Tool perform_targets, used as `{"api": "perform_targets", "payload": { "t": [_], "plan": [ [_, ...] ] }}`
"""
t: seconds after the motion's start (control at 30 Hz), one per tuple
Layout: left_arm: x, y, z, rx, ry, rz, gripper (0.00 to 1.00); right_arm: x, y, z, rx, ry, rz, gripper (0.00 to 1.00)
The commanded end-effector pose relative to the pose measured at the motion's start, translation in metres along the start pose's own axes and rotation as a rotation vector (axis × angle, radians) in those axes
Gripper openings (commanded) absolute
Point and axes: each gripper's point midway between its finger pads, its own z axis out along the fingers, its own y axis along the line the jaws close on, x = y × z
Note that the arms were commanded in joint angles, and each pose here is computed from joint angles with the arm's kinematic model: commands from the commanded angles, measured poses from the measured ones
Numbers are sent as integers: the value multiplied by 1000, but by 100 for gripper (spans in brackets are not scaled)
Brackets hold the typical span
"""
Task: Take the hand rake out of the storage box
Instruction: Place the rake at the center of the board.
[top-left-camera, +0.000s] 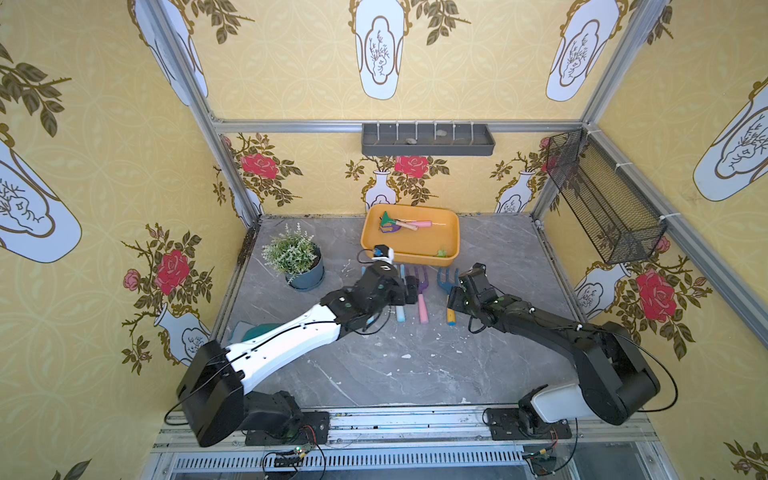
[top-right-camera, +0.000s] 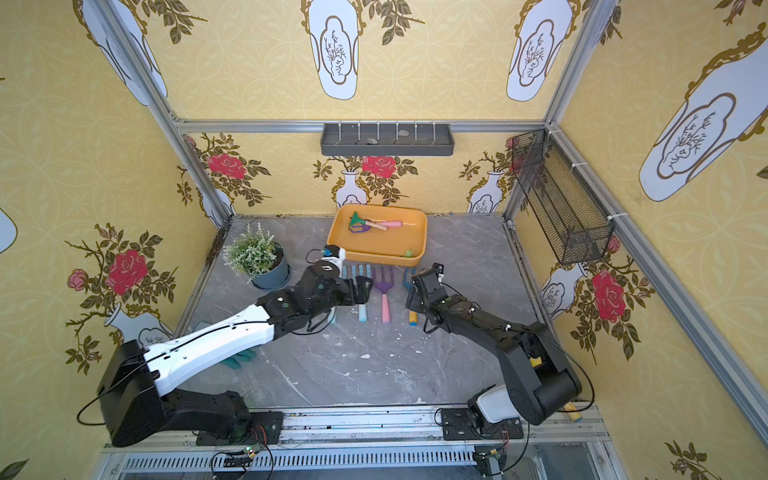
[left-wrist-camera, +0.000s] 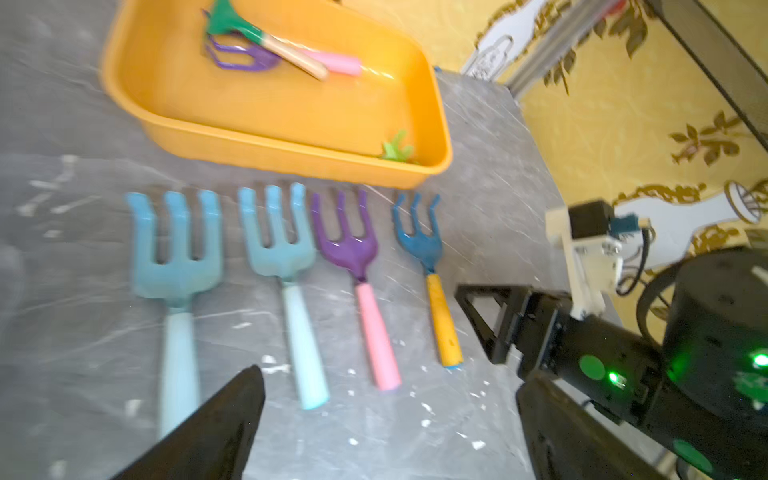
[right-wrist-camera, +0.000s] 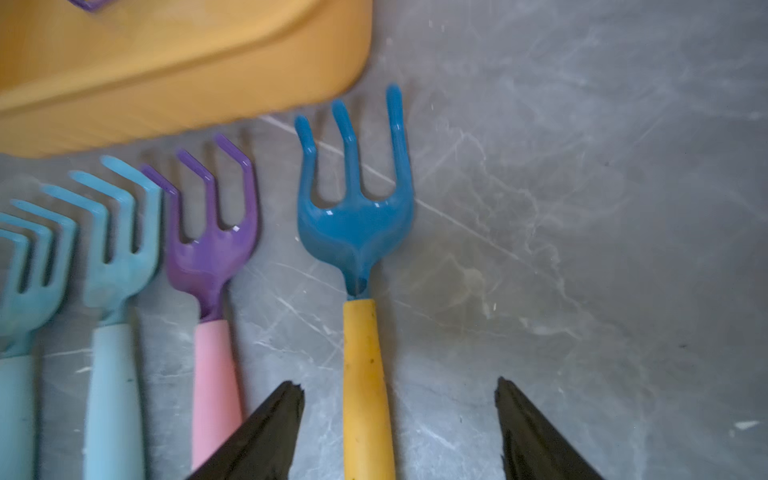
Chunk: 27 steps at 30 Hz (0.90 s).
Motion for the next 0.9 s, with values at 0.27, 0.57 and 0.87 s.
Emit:
{"api": "perform_targets", "payload": {
  "t": [0.27, 0.57, 0.87],
  "plan": [
    [-7, 87, -47, -71, -70, 98, 100, 31, 10, 22, 1, 112, -33, 60],
    [-6, 104, -62, -128, -101, 106, 100, 26, 19, 29, -5, 108, -121, 34],
    [-3, 106, -57, -135, -79, 114, 100, 22, 27, 39, -17, 105, -143, 24]
  ]
}}
